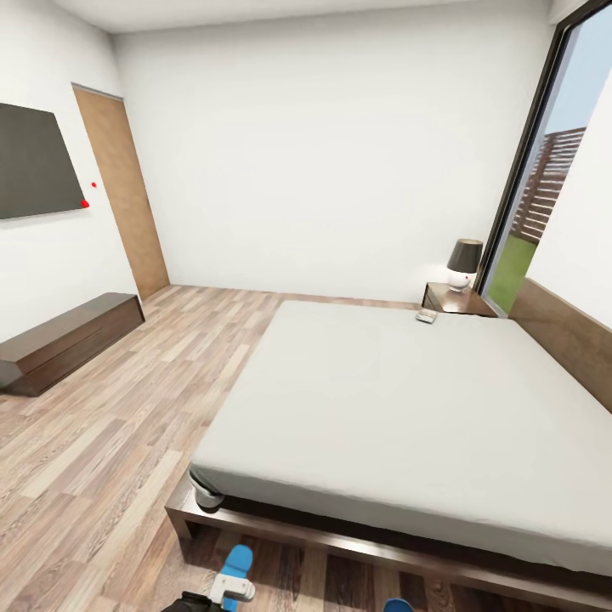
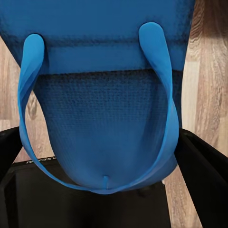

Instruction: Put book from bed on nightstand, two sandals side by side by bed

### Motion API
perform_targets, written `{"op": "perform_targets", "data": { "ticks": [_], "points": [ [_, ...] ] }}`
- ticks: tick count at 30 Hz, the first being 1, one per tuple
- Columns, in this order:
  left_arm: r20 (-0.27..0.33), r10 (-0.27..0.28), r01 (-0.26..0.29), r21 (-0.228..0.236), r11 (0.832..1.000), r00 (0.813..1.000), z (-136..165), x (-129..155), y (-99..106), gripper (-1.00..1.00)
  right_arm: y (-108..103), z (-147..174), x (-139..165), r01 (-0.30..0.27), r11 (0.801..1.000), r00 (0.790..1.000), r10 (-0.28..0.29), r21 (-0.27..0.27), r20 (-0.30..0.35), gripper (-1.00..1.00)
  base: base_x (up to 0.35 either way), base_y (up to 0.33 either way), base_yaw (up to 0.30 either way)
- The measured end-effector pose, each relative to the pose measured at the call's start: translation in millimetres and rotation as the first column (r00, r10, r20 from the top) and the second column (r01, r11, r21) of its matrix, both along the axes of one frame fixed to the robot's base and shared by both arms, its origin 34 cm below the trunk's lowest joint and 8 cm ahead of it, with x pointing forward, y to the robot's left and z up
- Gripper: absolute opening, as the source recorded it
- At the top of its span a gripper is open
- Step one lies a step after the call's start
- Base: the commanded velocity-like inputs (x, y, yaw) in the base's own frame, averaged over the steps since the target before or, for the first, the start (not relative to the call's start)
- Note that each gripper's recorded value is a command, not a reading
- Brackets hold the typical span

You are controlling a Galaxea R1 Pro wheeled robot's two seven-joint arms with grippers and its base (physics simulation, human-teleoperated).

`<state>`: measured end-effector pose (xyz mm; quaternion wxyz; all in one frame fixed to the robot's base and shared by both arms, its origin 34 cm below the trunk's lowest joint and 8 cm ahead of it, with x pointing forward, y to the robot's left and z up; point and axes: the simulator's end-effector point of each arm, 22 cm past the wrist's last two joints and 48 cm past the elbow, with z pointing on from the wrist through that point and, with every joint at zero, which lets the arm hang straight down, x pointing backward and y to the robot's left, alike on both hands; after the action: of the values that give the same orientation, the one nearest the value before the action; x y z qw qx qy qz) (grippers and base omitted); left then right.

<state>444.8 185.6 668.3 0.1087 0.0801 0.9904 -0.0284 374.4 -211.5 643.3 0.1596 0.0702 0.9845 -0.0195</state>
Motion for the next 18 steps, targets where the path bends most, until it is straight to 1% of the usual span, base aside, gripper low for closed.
{"op": "perform_targets", "data": {
  "ticks": [14, 18],
  "points": [
    [-0.014, 0.0, 0.0, 0.005, 1.0, 1.0, -1.8, -1.9, -0.9, -1.0, -1.0, -1.4, 0.8, 0.001, 1.0, 1.0, -0.001, -0.001, 0.0, -1.0, 0.0, 0.0, 0.0],
    [-0.026, 0.0, 0.0, 0.007, 1.0, 1.0, -5.1, -2.9, -0.5, -1.0, -0.6, -4.2, 2.5, 0.0, 1.0, 1.0, 0.0, 0.0, 0.0, -1.0, 0.0, 0.0, 0.0]
  ]
}}
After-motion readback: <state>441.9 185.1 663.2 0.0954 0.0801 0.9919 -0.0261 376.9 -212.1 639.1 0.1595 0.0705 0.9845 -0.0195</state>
